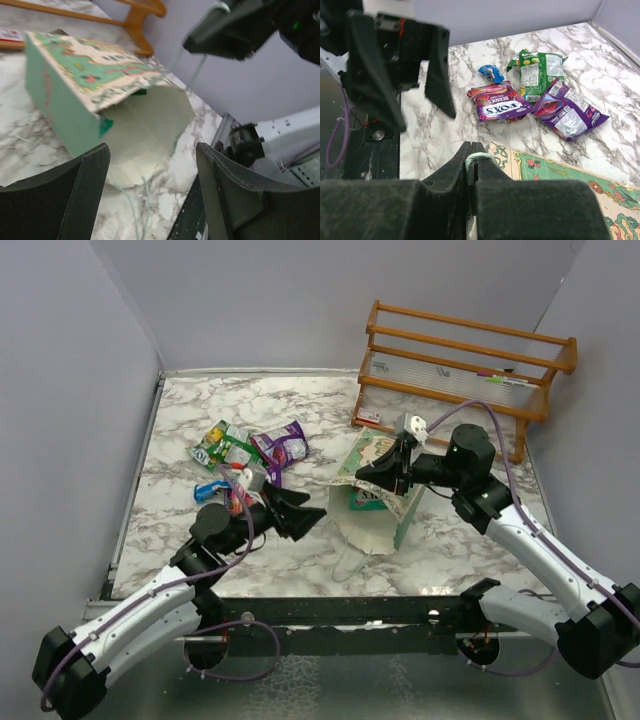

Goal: Take the snacks out of the paper bag
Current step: Adjust the paper bag at the center of the board, then take out the snack from the paper bag.

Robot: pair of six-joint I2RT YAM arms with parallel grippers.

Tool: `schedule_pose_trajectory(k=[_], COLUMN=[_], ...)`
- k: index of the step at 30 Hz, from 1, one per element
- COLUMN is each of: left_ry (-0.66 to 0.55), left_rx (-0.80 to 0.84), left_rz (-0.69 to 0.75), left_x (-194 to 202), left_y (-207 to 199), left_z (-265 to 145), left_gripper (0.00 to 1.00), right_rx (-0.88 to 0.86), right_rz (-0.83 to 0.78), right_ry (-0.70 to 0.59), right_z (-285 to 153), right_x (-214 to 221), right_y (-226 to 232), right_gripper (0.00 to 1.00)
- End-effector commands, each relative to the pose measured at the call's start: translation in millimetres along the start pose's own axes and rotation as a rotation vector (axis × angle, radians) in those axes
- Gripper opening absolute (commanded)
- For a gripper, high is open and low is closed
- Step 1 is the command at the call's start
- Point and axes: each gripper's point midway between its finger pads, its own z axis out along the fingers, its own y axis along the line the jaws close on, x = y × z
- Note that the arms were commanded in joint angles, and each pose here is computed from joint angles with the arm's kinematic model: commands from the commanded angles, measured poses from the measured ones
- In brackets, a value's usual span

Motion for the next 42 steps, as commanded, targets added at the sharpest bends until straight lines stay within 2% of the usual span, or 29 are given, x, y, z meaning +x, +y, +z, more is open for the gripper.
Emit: schedule_pose_trajectory(k=[1, 5, 8, 11, 14, 18, 23, 26, 31, 42], left_ry=[0.020, 0.031, 0.095, 0.195, 0.223, 0.195, 0.218, 0.207, 0.200, 0.134], left_rx=[-0.013, -0.024, -0.062, -0.250, -0.322, -0.367, -0.399, -0.402, -0.412, -0.659], left_rz=[0.080, 0.142, 0.267, 0.341, 0.391, 0.357, 0.275, 0.319, 0.343, 0.357], left_x=[24, 59, 93, 118, 132, 132, 130, 127, 127, 124], left_y=[-20, -45, -61, -41, -31, -13, 15, 17, 19, 63], left_z=[13, 17, 24, 43, 60, 79, 99, 108, 121, 131], left_gripper=[0.69, 0.67, 0.67, 0.64, 0.62, 0.60, 0.55, 0.64, 0.69, 0.86], right_rx=[0.080, 0.187, 0.216, 0.207, 0.222, 0.232, 0.227, 0.227, 0.194, 0.174], right_rz=[0.012, 0.051, 0.075, 0.074, 0.067, 0.062, 0.074, 0.086, 0.101, 0.116], right_ry=[-0.039, -0.065, -0.090, -0.105, -0.121, -0.149, -0.162, -0.173, -0.184, -0.202], right_z=[2, -2, -4, -5, -9, -13, -15, -15, -11, -11], right_x=[-13, -16, -20, -25, -31, -40, -43, -42, -43, -49], right_y=[-16, -31, -33, -30, -29, -26, -22, -21, -18, -13], right_gripper=[0.02, 0.02, 0.02, 0.02, 0.02, 0.02, 0.02, 0.02, 0.02, 0.02])
